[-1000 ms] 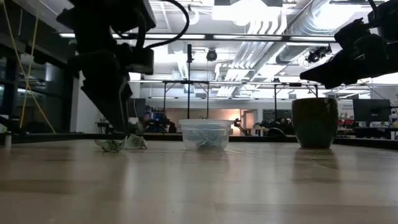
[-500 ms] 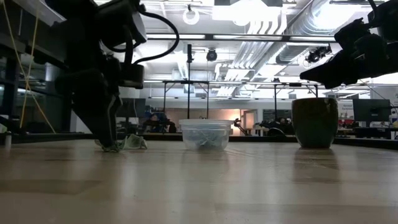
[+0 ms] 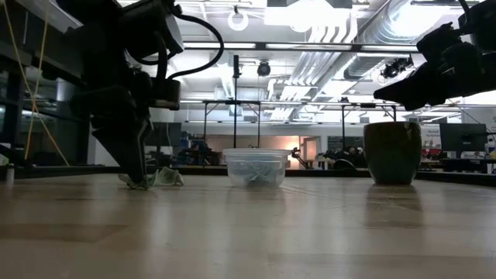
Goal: Pick and place items into bin
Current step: Put the green stevia packet into the bottom transparent bin
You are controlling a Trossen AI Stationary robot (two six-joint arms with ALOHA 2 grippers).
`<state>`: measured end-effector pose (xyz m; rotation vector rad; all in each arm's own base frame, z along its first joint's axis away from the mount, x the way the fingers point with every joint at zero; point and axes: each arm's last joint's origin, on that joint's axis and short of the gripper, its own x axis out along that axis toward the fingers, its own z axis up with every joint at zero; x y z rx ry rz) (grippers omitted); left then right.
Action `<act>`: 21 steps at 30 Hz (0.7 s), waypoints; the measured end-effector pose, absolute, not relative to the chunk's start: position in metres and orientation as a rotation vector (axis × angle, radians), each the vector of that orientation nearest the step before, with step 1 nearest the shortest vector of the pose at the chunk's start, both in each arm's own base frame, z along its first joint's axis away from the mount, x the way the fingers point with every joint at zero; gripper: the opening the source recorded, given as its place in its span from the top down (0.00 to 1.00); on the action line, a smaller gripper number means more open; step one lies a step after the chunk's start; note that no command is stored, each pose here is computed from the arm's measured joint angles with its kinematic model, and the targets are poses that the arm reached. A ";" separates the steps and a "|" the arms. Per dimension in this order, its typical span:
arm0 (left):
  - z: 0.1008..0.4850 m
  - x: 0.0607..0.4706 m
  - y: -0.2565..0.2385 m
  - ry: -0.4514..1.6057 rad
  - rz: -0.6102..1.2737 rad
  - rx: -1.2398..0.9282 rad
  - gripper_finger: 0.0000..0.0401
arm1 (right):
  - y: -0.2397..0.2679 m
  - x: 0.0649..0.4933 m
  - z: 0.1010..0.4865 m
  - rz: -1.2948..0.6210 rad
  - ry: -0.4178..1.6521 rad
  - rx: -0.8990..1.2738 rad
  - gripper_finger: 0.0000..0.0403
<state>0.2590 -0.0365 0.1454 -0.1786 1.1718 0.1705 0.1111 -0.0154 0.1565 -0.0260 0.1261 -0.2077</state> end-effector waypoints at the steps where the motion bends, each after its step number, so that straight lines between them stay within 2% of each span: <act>1: 0.145 0.259 -0.036 1.172 0.170 -0.178 0.75 | -0.015 0.111 0.157 -0.208 0.126 -0.026 0.97; 10: 0.146 0.259 -0.037 1.178 0.123 -0.138 0.95 | -0.015 0.111 0.157 -0.208 0.126 -0.026 0.97; 15: 0.160 0.265 -0.039 1.201 0.100 -0.140 0.94 | -0.015 0.111 0.157 -0.208 0.126 -0.026 0.97; 19: 0.181 0.271 -0.046 1.263 0.045 -0.262 0.87 | -0.015 0.111 0.157 -0.208 0.126 -0.026 0.97; 21: 0.193 0.272 -0.054 1.300 0.022 -0.299 0.86 | -0.015 0.111 0.157 -0.208 0.126 -0.026 0.97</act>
